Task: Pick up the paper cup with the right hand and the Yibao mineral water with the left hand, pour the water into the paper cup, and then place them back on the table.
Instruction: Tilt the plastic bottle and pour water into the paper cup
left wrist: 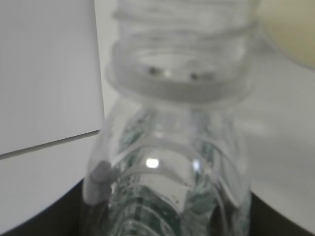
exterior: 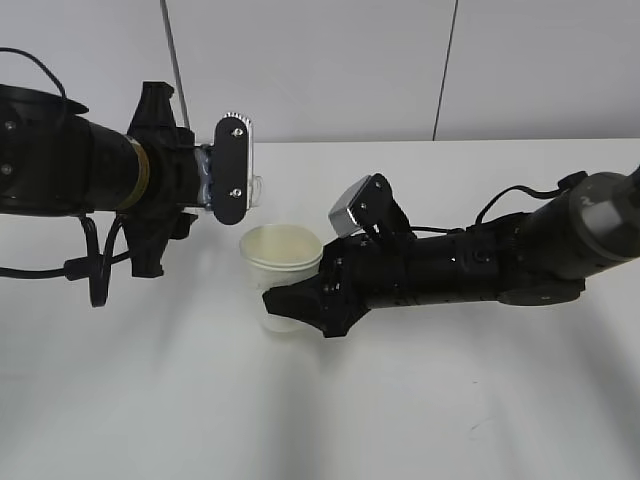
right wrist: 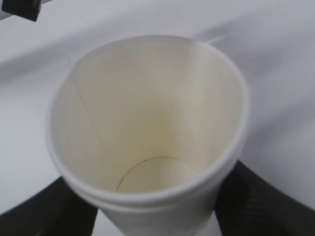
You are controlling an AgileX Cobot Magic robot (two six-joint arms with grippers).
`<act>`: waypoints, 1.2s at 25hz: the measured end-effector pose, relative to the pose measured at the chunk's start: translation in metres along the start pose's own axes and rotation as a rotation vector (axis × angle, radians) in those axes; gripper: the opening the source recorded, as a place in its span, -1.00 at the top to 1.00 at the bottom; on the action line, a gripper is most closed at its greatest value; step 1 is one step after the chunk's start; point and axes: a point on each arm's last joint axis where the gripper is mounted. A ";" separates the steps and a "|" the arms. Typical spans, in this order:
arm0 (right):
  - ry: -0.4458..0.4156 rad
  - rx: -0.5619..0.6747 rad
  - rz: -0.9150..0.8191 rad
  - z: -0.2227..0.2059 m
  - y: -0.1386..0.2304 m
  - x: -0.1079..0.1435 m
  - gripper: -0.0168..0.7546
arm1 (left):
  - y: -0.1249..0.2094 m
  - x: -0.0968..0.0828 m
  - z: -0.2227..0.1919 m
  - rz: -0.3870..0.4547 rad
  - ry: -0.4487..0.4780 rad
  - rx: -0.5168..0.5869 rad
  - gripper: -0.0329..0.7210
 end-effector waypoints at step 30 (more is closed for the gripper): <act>-0.011 0.007 0.005 0.000 0.001 0.001 -0.36 | 0.002 0.004 0.000 -0.102 -0.041 0.028 -0.08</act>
Point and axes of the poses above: a point on each arm's last joint axis where the gripper is mounted, z pointing back along that axis away from the gripper, x along the wrist's bending axis when the last joint is at zero, y = z × x
